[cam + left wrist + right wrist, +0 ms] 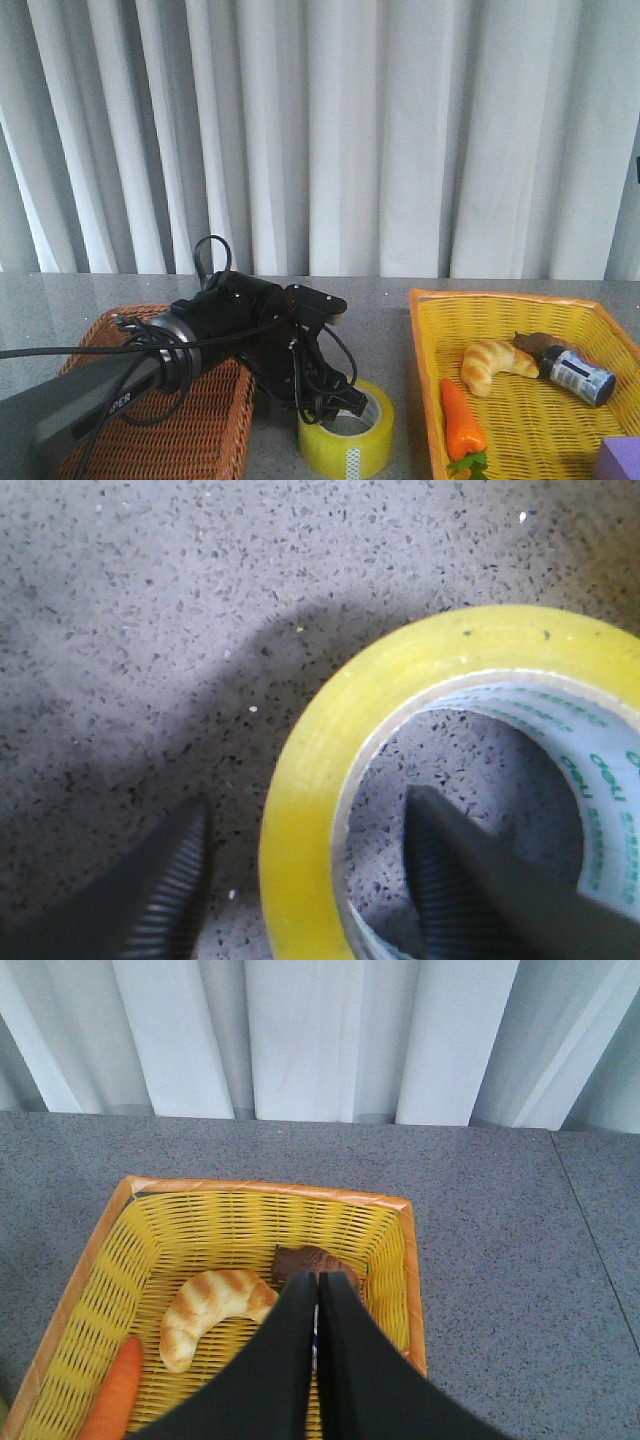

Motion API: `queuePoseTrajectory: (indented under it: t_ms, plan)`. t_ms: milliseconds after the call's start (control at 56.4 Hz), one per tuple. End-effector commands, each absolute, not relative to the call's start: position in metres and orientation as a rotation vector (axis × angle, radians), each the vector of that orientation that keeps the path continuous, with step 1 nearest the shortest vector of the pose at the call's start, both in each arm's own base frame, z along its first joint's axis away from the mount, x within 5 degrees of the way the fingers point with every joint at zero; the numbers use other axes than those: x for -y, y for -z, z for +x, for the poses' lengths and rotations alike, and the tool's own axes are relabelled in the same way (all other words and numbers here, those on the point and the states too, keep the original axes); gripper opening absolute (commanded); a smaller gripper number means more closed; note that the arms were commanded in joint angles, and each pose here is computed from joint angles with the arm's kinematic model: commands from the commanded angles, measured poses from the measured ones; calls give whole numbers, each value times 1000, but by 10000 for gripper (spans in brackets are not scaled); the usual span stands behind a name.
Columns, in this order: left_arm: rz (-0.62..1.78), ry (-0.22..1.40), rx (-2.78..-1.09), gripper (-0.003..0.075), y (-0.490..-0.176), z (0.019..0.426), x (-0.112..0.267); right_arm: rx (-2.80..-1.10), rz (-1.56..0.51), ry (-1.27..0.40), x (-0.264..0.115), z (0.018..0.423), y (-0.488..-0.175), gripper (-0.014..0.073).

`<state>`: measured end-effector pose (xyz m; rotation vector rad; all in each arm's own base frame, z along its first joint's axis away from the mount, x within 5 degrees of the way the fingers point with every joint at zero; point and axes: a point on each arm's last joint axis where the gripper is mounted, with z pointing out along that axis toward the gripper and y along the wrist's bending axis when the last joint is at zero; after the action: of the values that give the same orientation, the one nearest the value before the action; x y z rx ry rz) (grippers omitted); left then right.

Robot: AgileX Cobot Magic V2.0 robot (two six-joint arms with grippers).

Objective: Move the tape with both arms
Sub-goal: 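Lift the tape roll with the left gripper toward the brown basket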

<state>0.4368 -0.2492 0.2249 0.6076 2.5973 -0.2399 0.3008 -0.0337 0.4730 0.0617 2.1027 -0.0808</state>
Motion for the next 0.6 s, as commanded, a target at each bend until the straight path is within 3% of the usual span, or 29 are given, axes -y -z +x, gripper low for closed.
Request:
queuePoseTrajectory:
  t_ms: [0, 337, 586]
  plan:
    - [563, 283, -2476, 326, -271, 434, 246, -1982, 63, 102, 35, 292, -494, -7]
    - [564, 283, -2473, 141, -271, 434, 246, -1982, 63, 102, 35, 292, -494, -7]
    - [562, 286, -2460, 86, -272, 435, 246, -1982, 63, 102, 35, 292, -494, -7]
